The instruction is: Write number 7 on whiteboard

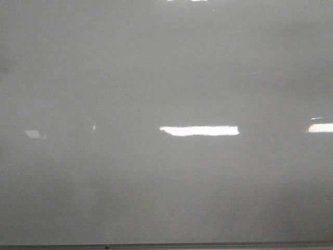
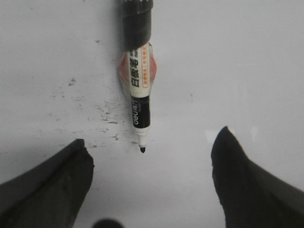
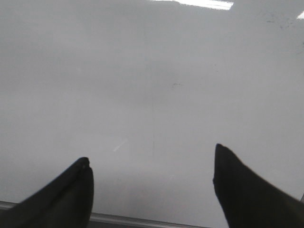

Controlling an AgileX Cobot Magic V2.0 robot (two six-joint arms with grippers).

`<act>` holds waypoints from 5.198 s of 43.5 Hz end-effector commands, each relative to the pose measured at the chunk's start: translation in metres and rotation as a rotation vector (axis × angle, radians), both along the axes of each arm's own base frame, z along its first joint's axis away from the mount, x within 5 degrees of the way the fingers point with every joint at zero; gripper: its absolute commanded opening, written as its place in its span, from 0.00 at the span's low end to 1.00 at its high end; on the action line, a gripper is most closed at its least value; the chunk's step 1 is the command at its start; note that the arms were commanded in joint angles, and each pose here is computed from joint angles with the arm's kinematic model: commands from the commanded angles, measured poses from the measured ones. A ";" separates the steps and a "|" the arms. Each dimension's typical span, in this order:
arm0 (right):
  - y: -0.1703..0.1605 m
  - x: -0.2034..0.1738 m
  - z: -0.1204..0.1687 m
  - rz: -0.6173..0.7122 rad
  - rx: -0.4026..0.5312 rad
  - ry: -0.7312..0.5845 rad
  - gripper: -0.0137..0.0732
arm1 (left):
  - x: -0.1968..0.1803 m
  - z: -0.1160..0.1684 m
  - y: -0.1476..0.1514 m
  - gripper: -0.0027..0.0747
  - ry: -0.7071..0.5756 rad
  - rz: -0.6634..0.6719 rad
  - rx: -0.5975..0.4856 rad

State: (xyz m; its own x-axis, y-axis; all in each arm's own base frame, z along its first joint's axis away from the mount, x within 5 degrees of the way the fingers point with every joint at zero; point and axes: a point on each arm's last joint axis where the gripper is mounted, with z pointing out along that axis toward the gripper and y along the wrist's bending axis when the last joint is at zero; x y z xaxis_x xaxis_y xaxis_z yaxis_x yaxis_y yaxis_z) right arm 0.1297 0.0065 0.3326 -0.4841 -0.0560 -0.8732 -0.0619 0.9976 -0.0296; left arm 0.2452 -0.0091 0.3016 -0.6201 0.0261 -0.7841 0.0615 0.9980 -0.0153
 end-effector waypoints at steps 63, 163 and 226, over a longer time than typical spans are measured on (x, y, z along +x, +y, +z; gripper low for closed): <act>0.000 0.004 0.017 0.006 -0.007 -0.105 0.79 | 0.065 -0.018 -0.001 0.16 -0.089 0.027 -0.013; 0.166 0.033 0.004 1.258 -0.149 0.099 0.37 | -0.078 0.024 -0.218 0.02 0.174 -1.486 0.388; 0.068 0.015 0.011 0.473 0.127 -0.115 0.08 | -0.102 0.080 -0.066 0.56 -0.015 -0.664 0.026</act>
